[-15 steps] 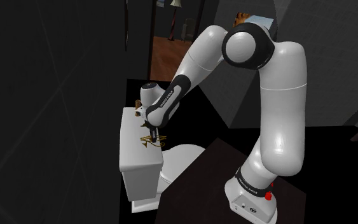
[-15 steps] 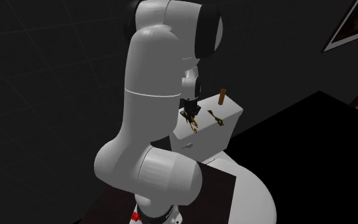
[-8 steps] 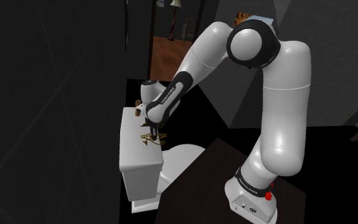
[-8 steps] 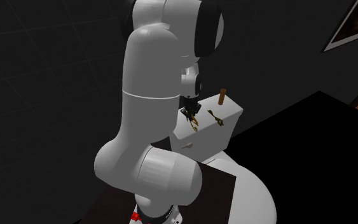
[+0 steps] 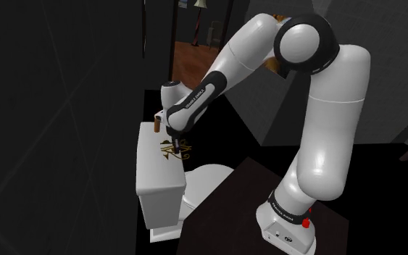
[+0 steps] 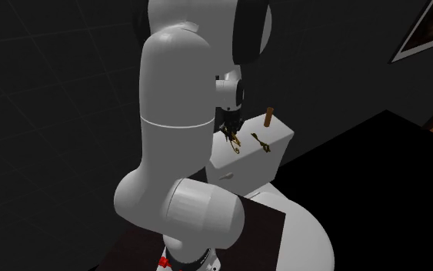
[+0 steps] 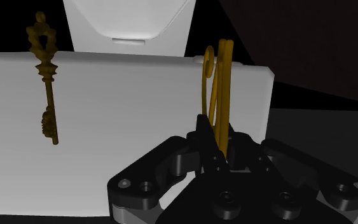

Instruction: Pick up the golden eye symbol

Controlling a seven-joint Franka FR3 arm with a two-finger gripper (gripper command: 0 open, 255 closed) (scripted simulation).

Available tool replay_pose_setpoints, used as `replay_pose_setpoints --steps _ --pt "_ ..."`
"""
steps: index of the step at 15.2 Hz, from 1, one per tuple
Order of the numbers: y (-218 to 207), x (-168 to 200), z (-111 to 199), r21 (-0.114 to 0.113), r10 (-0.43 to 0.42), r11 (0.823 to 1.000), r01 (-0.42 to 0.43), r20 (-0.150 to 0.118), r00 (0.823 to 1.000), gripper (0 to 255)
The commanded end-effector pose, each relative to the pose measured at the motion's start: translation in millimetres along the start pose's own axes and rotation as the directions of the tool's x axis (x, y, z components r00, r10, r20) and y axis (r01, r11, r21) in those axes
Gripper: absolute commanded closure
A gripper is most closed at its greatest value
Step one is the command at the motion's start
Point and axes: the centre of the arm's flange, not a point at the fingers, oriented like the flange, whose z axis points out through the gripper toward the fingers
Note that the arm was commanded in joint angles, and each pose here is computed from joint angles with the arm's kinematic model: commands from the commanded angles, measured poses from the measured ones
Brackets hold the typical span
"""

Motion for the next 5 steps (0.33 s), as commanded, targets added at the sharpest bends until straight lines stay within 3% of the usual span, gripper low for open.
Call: replay_pose_setpoints --steps 1,5 --pt "-0.2 -0.3 -10.7 0.000 0.000 1.000 0.000 0.000 1.000 255" --pt "-0.3 -2.0 -21.9 0.000 0.000 1.000 0.000 0.000 1.000 255"
